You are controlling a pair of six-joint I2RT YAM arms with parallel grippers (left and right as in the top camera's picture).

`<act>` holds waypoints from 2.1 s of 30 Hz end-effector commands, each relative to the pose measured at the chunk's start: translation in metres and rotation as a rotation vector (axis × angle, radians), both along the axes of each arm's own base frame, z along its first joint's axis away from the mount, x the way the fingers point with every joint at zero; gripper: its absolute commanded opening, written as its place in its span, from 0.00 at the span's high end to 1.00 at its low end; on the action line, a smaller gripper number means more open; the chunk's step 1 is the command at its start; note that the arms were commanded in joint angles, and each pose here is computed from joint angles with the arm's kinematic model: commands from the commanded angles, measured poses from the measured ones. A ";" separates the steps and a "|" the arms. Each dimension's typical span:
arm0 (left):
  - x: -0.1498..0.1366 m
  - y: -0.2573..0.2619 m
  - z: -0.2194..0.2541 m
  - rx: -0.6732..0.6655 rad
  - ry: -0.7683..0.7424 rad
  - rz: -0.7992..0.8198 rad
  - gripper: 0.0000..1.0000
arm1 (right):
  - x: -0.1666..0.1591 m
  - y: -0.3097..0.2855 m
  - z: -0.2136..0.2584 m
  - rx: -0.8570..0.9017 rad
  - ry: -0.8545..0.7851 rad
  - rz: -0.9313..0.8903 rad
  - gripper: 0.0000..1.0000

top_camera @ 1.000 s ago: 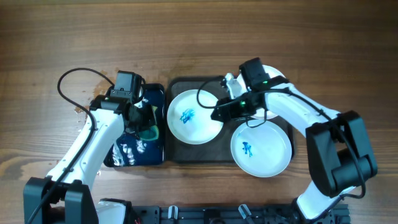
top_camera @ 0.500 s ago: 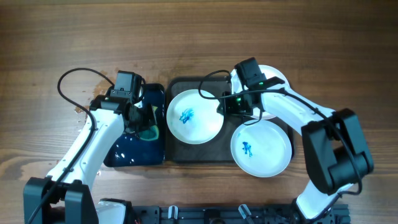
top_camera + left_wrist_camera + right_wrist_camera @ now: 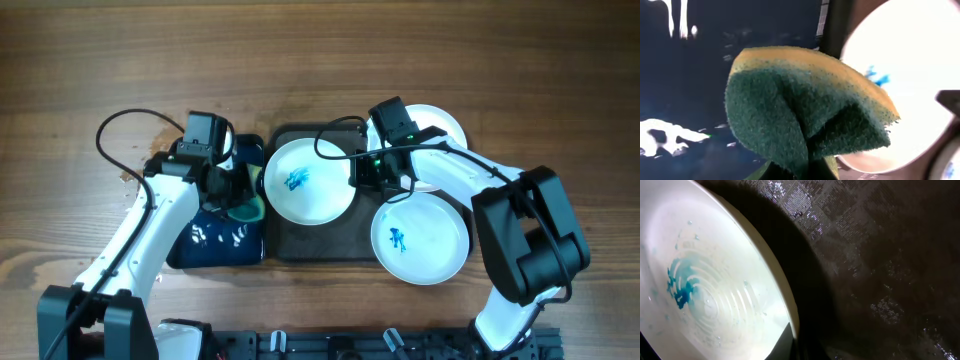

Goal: Clean dirty plates on tray and stack at the side
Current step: 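Move the right gripper to the middle plate rim and bring the sponge over, then hold the middle plate with the right gripper and scrub it with the sponge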

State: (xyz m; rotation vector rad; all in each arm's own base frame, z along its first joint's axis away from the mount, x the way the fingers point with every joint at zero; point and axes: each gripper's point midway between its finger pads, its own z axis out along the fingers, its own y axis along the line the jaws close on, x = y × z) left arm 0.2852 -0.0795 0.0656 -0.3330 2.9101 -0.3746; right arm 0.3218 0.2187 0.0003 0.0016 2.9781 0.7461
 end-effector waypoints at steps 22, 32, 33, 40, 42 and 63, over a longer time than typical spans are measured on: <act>0.027 -0.138 -0.072 -0.321 0.078 -0.164 0.96 | 0.000 -0.003 -0.009 -0.042 -0.023 0.051 0.96; 0.022 -0.026 -0.112 0.187 0.145 0.079 0.96 | 0.001 -0.005 -0.010 -0.052 -0.026 0.045 0.96; 0.020 -0.021 -0.112 0.210 0.151 0.091 0.96 | 0.001 -0.005 -0.010 -0.056 -0.027 0.044 0.96; 0.006 -0.010 -0.112 0.282 0.195 0.083 0.96 | 0.001 -0.007 -0.011 -0.065 -0.019 0.025 0.95; 0.005 -0.054 -0.111 0.088 0.193 -0.081 0.96 | 0.002 -0.007 -0.011 -0.065 -0.018 0.022 0.96; 0.046 -0.036 -0.105 -0.014 0.094 0.049 0.96 | 0.001 -0.008 -0.012 -0.073 -0.016 0.018 0.96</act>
